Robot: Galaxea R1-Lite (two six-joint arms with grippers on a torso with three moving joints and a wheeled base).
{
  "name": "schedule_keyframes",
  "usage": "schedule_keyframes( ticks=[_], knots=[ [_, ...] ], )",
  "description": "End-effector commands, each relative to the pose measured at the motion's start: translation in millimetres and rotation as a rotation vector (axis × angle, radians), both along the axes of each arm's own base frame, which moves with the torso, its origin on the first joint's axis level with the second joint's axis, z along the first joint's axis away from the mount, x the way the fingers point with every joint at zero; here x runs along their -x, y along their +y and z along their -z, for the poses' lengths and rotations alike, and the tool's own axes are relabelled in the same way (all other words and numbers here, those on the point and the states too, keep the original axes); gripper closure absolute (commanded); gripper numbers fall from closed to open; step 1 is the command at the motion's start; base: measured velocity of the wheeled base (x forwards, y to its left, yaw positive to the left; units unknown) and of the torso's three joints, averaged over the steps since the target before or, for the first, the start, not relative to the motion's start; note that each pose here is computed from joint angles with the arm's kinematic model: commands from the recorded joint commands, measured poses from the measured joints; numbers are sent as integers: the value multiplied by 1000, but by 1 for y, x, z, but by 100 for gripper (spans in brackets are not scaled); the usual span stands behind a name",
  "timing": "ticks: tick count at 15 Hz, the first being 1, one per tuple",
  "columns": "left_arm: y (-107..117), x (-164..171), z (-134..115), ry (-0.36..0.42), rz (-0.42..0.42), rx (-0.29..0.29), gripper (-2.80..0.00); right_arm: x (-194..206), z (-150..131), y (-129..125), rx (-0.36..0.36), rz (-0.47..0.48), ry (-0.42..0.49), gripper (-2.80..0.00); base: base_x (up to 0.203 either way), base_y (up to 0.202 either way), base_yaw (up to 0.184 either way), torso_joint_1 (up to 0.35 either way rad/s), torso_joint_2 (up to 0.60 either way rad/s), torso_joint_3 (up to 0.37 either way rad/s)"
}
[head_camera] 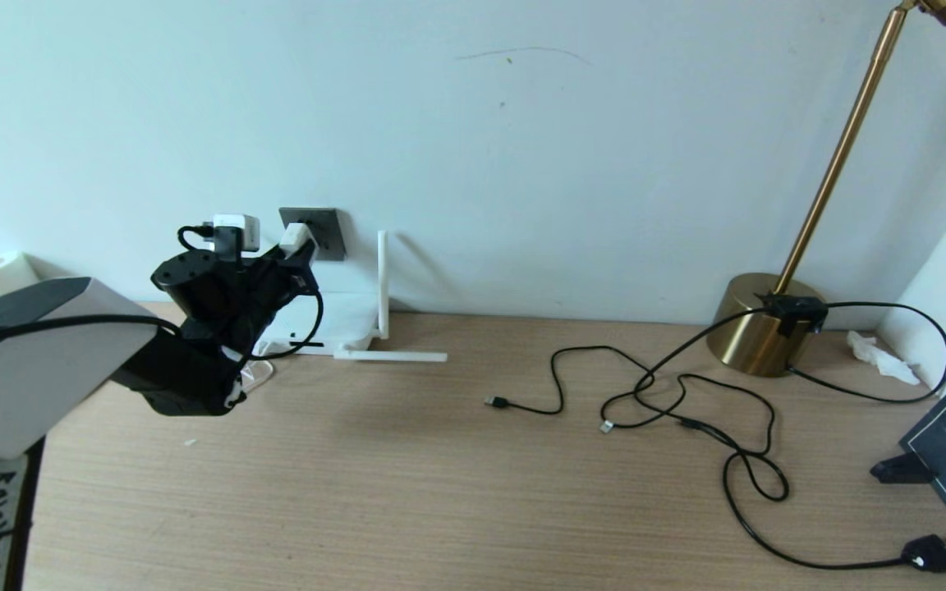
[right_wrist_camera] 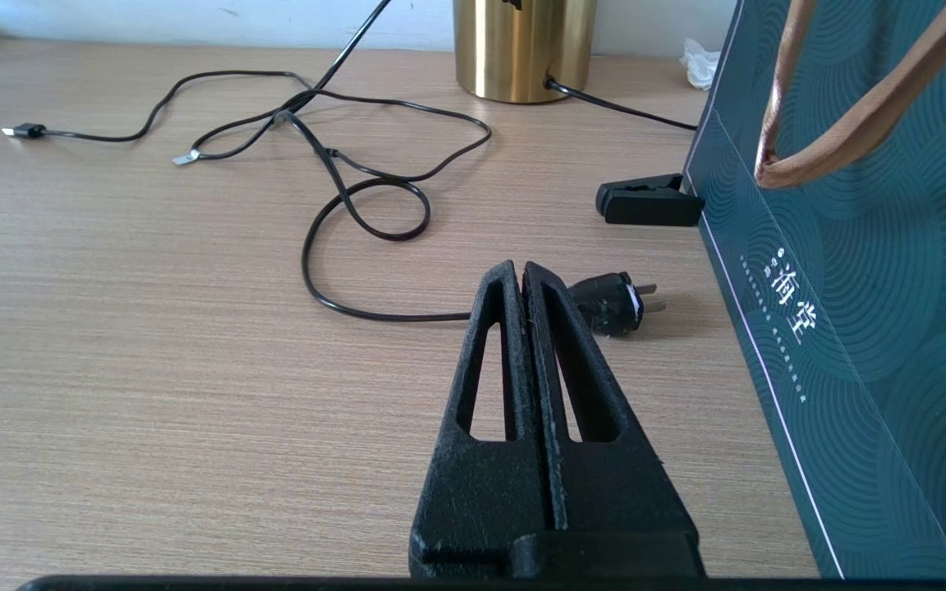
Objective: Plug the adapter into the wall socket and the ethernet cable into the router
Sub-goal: Plug plug into socket
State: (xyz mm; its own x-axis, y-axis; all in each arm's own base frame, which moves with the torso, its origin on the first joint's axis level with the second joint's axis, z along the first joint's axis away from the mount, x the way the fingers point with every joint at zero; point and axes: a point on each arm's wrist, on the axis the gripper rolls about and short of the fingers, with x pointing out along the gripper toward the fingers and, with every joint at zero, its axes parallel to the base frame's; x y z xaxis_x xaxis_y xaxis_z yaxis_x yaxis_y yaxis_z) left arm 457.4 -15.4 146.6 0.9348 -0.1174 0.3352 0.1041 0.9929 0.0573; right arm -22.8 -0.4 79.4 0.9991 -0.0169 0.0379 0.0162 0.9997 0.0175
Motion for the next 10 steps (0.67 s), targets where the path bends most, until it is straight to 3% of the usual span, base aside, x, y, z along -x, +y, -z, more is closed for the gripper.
schedule_keyframes(
  ticks=[1, 10],
  knots=[
    [0, 4, -8, -23, 0, 0, 0, -1, 3, 0, 0, 0, 10, 0, 0, 0, 0, 0, 0, 0],
    [0, 13, -3, 11, 0, -1, 0, -1, 3, 0, 0, 0, 9, 0, 0, 0, 0, 0, 0, 0]
  ],
)
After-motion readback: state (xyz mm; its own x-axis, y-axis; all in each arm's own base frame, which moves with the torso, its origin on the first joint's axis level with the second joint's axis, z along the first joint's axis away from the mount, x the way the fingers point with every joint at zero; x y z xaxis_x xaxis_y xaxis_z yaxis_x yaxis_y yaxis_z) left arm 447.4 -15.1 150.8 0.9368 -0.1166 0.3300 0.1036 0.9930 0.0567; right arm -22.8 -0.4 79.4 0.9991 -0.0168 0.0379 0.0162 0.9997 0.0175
